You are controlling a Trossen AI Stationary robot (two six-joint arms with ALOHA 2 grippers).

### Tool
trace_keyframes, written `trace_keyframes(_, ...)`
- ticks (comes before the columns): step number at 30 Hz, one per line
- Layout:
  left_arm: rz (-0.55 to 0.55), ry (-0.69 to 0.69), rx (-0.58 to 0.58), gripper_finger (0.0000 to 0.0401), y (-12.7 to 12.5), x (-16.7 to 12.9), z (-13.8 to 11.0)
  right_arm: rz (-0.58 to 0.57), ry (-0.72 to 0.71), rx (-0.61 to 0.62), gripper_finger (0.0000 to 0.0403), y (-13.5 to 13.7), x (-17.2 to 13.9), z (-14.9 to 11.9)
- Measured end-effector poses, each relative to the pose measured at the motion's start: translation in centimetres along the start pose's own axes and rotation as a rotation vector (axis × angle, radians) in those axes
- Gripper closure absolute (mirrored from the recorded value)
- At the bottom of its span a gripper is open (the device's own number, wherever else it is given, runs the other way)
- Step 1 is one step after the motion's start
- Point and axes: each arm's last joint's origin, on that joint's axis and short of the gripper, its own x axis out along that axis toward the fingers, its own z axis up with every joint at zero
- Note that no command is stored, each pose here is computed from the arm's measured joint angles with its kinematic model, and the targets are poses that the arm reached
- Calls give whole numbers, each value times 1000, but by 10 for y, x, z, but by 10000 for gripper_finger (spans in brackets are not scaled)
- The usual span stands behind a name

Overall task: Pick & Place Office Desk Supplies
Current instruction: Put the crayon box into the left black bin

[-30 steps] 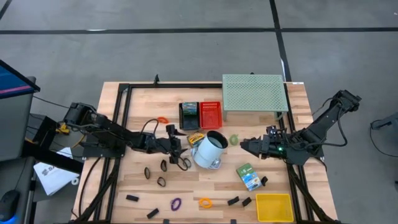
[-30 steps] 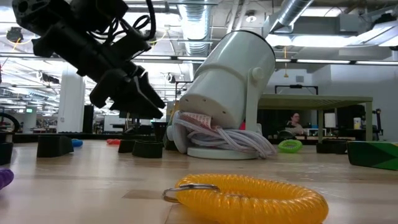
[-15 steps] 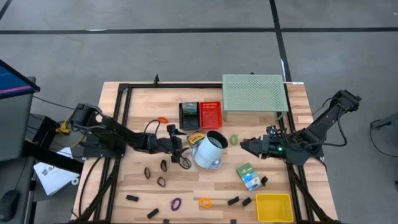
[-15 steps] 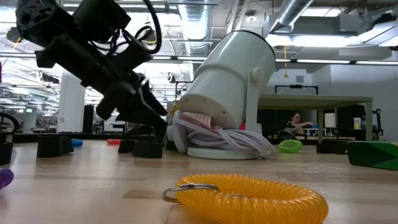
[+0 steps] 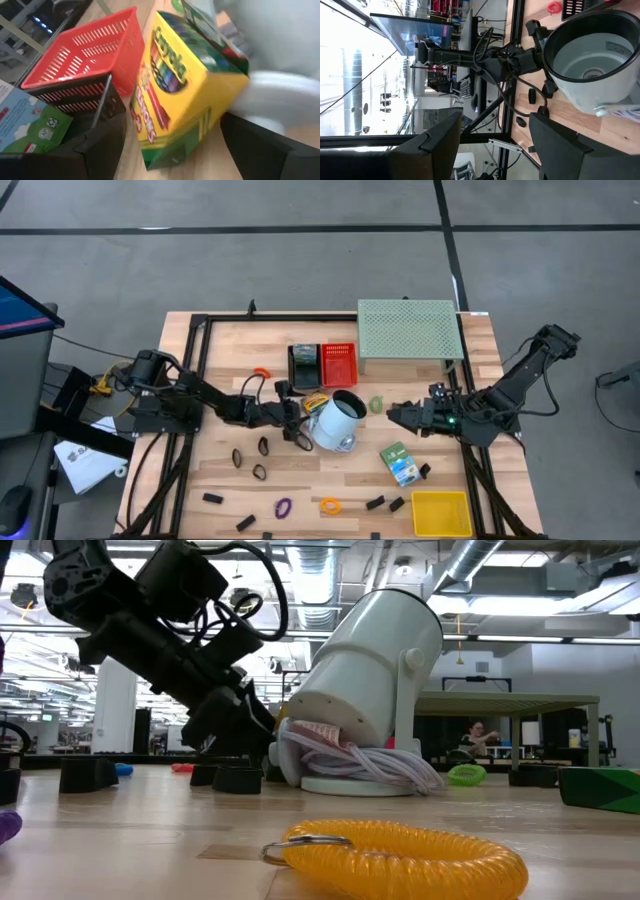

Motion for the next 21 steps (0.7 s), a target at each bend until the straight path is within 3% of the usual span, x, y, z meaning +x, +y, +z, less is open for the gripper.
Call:
trace_keyframes(10,2,14,-24,101,8,6,-3,0,0,-1,172,0,0,0)
trace_keyframes(21,-65,5,-88,226,7,7,-3,0,-4,-1,172,0,0,0)
